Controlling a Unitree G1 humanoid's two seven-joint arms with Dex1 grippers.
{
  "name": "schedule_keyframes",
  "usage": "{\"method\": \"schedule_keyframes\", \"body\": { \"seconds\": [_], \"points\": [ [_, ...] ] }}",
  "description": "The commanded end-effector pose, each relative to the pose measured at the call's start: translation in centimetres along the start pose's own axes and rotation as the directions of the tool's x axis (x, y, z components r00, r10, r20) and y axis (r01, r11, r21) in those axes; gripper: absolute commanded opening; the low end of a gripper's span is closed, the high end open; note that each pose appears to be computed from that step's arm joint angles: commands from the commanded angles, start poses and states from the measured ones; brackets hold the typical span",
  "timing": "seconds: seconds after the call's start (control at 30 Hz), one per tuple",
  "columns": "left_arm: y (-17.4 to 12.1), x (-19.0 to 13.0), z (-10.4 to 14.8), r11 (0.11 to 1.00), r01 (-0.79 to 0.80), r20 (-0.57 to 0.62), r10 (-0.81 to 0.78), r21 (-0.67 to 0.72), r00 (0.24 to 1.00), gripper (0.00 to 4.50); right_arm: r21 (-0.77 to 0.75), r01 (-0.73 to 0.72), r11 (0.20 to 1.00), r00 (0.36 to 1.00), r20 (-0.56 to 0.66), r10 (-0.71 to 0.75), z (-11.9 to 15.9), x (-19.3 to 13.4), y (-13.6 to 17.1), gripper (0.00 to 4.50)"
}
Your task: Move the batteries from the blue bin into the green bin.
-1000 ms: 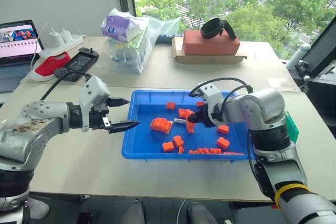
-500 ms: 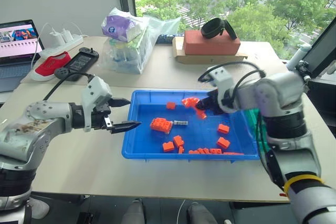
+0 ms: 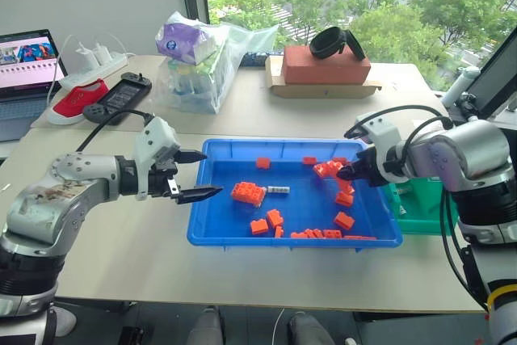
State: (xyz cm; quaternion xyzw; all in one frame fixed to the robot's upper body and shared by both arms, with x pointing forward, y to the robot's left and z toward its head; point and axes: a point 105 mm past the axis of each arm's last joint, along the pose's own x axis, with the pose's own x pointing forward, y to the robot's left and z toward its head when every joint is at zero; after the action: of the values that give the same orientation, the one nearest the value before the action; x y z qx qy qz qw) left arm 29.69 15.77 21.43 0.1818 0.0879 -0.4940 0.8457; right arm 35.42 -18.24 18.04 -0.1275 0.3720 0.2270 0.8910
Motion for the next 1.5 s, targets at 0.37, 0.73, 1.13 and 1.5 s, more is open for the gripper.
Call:
{"method": "schedule_keyframes", "body": {
  "seconds": [0.37,0.73,1.13,1.5],
  "points": [
    [0.0,-0.6,0.7,0.998,-0.015,0.002,0.015,0.066,1.000,4.50,-0.534,-0.217,0.817,0.906,0.201,0.372,5.0,-3.1,9.3,4.48],
    [-0.5,-1.1,0.5,0.998,-0.042,0.001,0.042,0.046,0.999,4.50,-0.536,-0.258,0.804,0.895,0.181,0.408,3.7,3.4,9.4,4.48],
    [-1.1,-1.0,0.5,0.998,-0.050,0.008,0.050,0.036,0.999,4.50,-0.578,-0.272,0.770,0.905,0.120,0.409,3.1,6.8,10.1,3.71],
    [-1.6,-0.7,1.2,1.000,0.011,0.036,-0.011,0.011,0.999,4.50,-0.605,-0.234,0.761,0.890,0.183,0.419,4.7,3.3,8.3,0.35]
  ]
}}
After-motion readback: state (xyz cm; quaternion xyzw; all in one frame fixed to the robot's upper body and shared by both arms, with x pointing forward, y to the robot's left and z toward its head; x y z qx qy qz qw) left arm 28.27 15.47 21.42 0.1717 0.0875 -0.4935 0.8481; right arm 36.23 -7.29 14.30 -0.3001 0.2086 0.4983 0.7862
